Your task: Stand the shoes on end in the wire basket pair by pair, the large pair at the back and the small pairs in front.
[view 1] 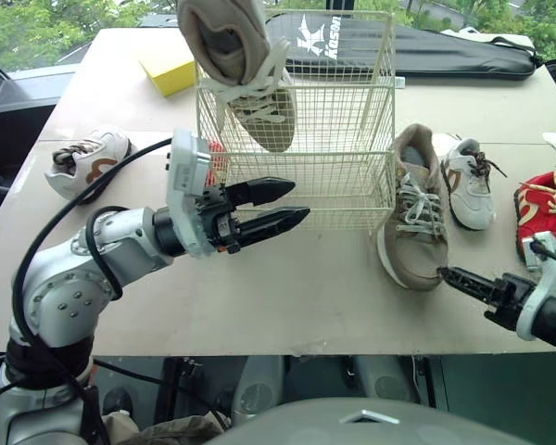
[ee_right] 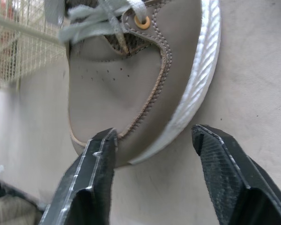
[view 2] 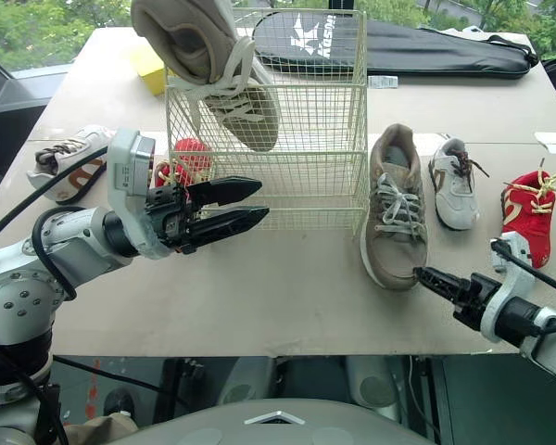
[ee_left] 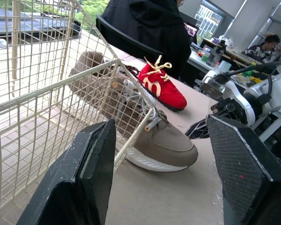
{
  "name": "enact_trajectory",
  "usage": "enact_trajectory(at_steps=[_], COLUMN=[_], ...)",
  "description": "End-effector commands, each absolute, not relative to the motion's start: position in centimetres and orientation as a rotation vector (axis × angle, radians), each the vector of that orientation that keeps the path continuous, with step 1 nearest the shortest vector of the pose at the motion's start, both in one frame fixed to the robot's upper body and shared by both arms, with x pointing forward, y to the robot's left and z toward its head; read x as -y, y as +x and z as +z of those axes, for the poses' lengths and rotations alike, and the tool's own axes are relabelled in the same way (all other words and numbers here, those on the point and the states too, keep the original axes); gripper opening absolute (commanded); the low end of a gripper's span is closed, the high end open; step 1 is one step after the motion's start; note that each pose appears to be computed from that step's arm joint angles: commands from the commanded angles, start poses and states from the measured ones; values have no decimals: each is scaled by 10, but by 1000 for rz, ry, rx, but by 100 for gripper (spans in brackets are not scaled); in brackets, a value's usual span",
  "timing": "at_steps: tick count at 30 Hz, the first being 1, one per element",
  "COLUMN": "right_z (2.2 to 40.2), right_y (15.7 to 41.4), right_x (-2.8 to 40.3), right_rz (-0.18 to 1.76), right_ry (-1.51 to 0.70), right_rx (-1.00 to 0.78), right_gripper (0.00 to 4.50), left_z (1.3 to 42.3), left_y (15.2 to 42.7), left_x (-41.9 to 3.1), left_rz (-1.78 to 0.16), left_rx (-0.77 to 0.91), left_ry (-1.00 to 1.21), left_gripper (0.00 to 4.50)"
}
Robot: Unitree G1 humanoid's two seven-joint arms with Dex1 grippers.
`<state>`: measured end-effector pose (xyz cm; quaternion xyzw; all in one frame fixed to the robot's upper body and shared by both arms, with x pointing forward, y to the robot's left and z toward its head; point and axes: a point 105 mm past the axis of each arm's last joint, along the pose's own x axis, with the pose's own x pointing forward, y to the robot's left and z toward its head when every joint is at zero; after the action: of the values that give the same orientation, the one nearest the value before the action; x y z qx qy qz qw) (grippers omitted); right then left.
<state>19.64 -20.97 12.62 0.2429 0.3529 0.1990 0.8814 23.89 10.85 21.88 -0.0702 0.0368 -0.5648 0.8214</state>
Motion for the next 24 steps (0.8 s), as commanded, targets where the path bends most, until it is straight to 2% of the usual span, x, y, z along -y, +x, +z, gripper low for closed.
enact_trajectory(at_steps=[1,8,15,20,24], right_z=[139,147,139,119,113], right_y=[211,245,260,275,278], right_x=[225,217,205,201,196], right_rz=[478,601,649,596,599], right_ry=[420,415,410,335,305], right_rx=[-721,-723,-765,-810,-832], right_gripper=[224,224,224,224,224], left_z=[225,227,227,226,221], left_y=[234,234,230,217,199], left_x=[-106,-107,-109,-111,-114], left_rz=[-1230,-1209,-1174,-1207,-1322], left_rx=[-52,-45,-42,-70,-182], left_ry=[-136,-129,-128,-124,-88], left_gripper=[340,340,340,340,340])
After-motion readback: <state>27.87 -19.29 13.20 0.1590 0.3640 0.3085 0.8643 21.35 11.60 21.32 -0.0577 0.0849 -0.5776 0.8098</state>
